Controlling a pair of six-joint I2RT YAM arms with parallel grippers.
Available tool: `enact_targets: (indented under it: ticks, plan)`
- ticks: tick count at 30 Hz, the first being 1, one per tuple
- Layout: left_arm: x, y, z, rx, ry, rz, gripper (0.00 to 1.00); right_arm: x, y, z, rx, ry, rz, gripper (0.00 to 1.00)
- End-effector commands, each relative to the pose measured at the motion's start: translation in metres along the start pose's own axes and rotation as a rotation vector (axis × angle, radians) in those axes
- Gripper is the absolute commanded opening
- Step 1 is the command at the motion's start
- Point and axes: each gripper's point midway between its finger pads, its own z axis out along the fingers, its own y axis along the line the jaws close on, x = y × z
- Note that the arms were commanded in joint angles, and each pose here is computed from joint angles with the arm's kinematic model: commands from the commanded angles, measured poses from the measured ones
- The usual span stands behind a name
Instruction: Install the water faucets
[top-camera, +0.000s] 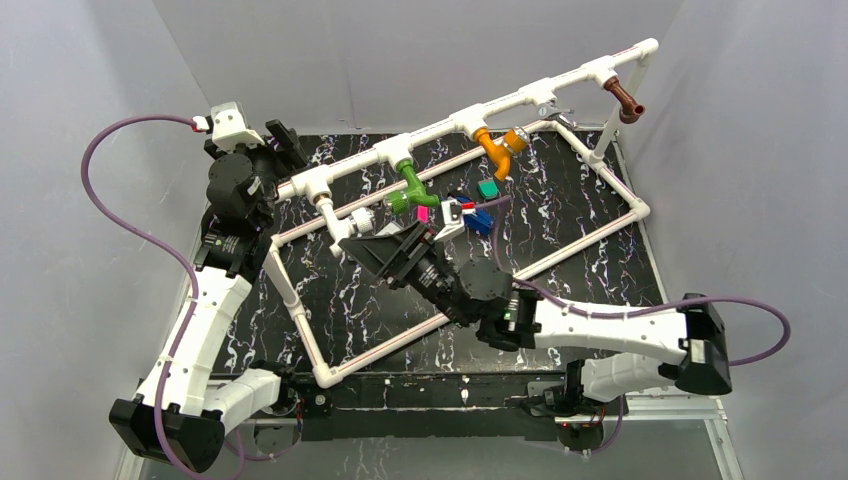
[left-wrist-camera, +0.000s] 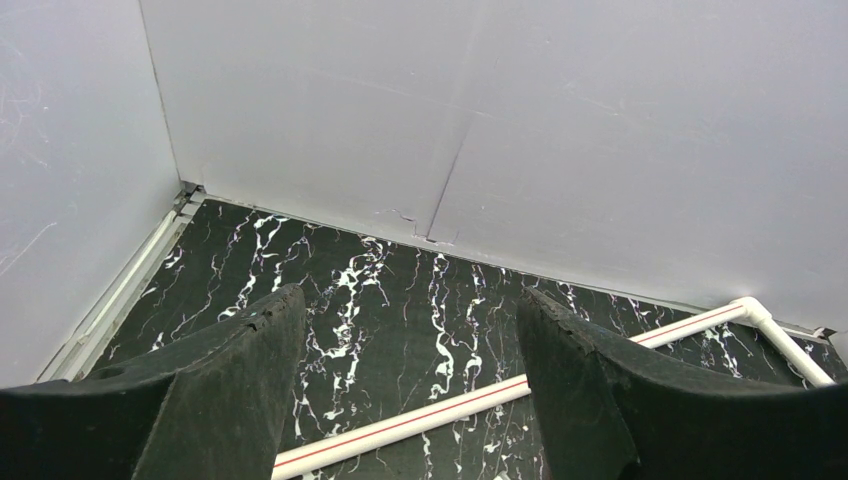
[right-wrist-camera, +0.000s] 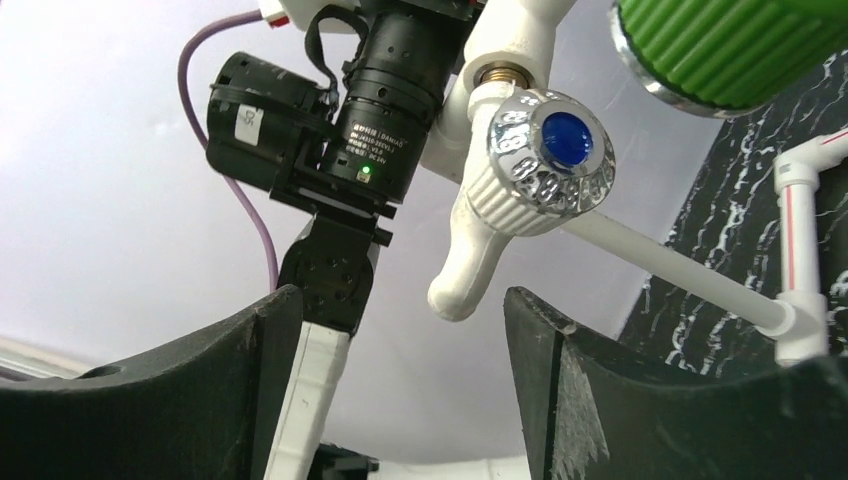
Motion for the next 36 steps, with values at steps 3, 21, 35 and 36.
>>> enact_targets:
  ticks: [3,21,35,36]
  plan:
    - [0.14,0.049,-0.019,-0.15,0.445,0.192,0.75,-0.007,-0.004,-0.031,-0.013,0.08,-0.252,0.81]
    - [0.144,0.048,-0.019,-0.144,0.457,0.19,0.75,-0.039,0.038,-0.062,-0.282,0.202,-1.291,0.73]
    - [0.147,0.048,-0.017,-0.141,0.469,0.191,0.75,-0.039,0.024,-0.033,-0.404,0.131,-2.077,0.78]
    - [0.148,0.048,-0.017,-0.139,0.47,0.19,0.75,-0.039,0.027,-0.031,-0.411,0.111,-2.11,0.78]
